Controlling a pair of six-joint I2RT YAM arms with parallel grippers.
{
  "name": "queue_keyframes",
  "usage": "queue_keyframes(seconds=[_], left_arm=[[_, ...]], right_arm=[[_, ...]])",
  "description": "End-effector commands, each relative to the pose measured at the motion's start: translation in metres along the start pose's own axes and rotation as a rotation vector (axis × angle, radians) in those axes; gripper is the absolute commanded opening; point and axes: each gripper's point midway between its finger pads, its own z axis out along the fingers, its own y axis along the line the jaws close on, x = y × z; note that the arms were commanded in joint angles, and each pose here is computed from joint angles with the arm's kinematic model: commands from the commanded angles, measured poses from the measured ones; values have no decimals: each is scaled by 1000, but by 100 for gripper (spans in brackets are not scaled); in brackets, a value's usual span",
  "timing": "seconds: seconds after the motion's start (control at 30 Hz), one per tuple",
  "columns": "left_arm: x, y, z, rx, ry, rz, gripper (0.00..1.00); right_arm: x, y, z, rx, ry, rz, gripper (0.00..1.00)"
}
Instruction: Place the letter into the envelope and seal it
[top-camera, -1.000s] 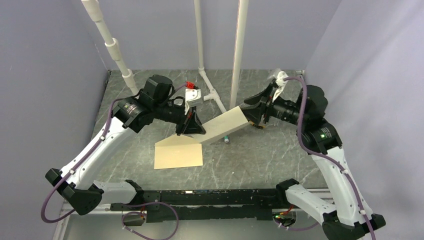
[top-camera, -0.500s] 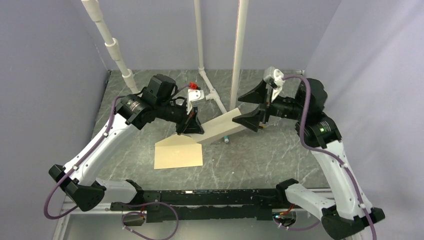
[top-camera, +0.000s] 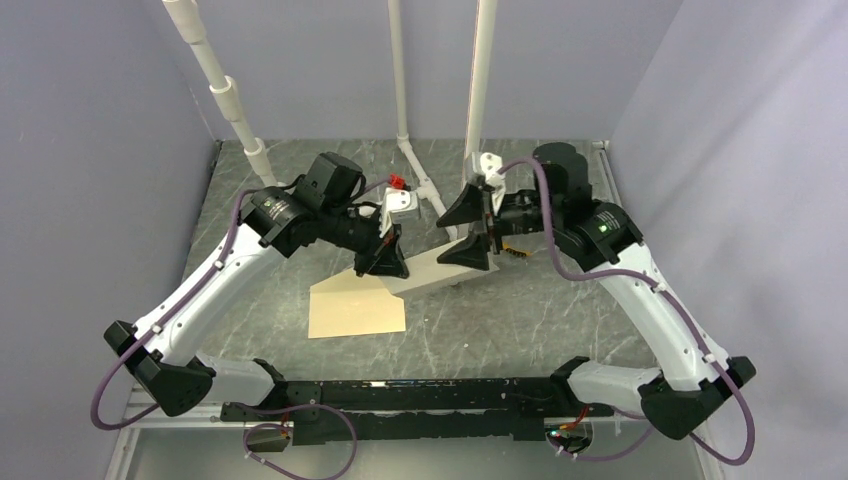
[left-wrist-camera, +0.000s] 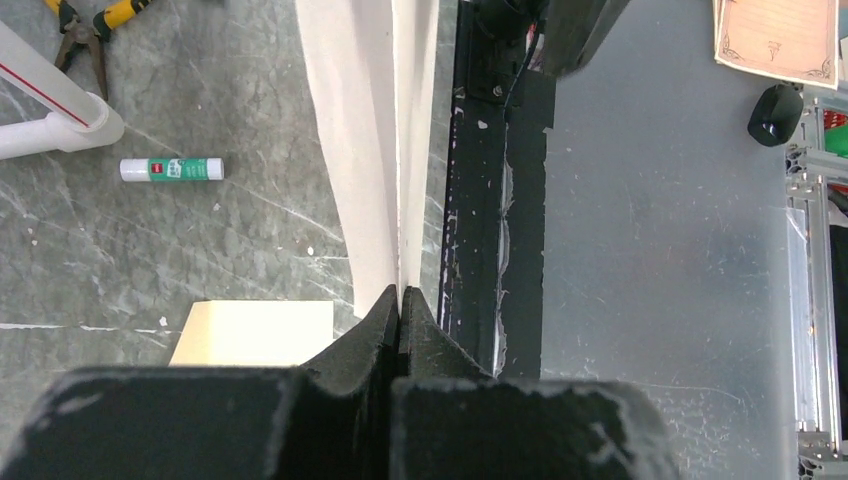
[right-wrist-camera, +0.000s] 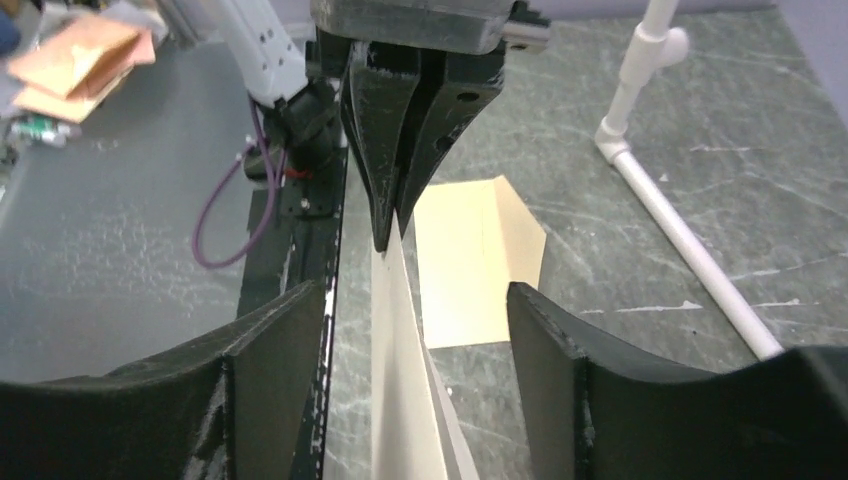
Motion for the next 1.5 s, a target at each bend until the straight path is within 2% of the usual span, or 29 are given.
queue_keyframes(seconds=[0.0,0.13,0.27,0.33,0.53,0.6,0.7,0.73,0.87,0.97,1.1,1.17,1.37,1.47], left_arm=[[-8,-7,-6,10,-8,58,2],[-3,-10,-7,13,12,71,2],[2,-9,-10,-9,30,78,2],[4,-9,-12,-13,34,83,2],[7,-13,-15,-16,41,96,3],[8,-14,-16,-14,43,98,2],[5,-16,-16,-5,33,96,2],[3,-16,-15,-2,28,93,7],[-8,-16,-11,16,-13,85,41],[-19,-15,-4,42,-58,80,49],[-21,-1,7,8,-54,39,45],[-18,6,12,-10,-30,17,38],[-12,10,17,-24,12,3,3],[-16,8,14,-29,-12,20,3]], right_arm=[[13,5,8,-27,92,-53,66],[21,8,10,-50,136,-45,52],[27,12,7,-61,172,-40,28],[29,10,5,-41,186,-33,19],[29,11,-1,-5,201,-9,15],[29,10,-3,11,210,1,0],[27,12,-4,10,202,-5,0],[26,13,-3,6,196,-6,0],[27,15,-1,-14,189,-2,0],[29,14,0,-16,192,3,0],[29,13,1,-19,186,6,0],[28,13,2,-16,186,5,0],[26,15,-1,-8,169,-14,0],[24,11,-2,25,165,-3,0]])
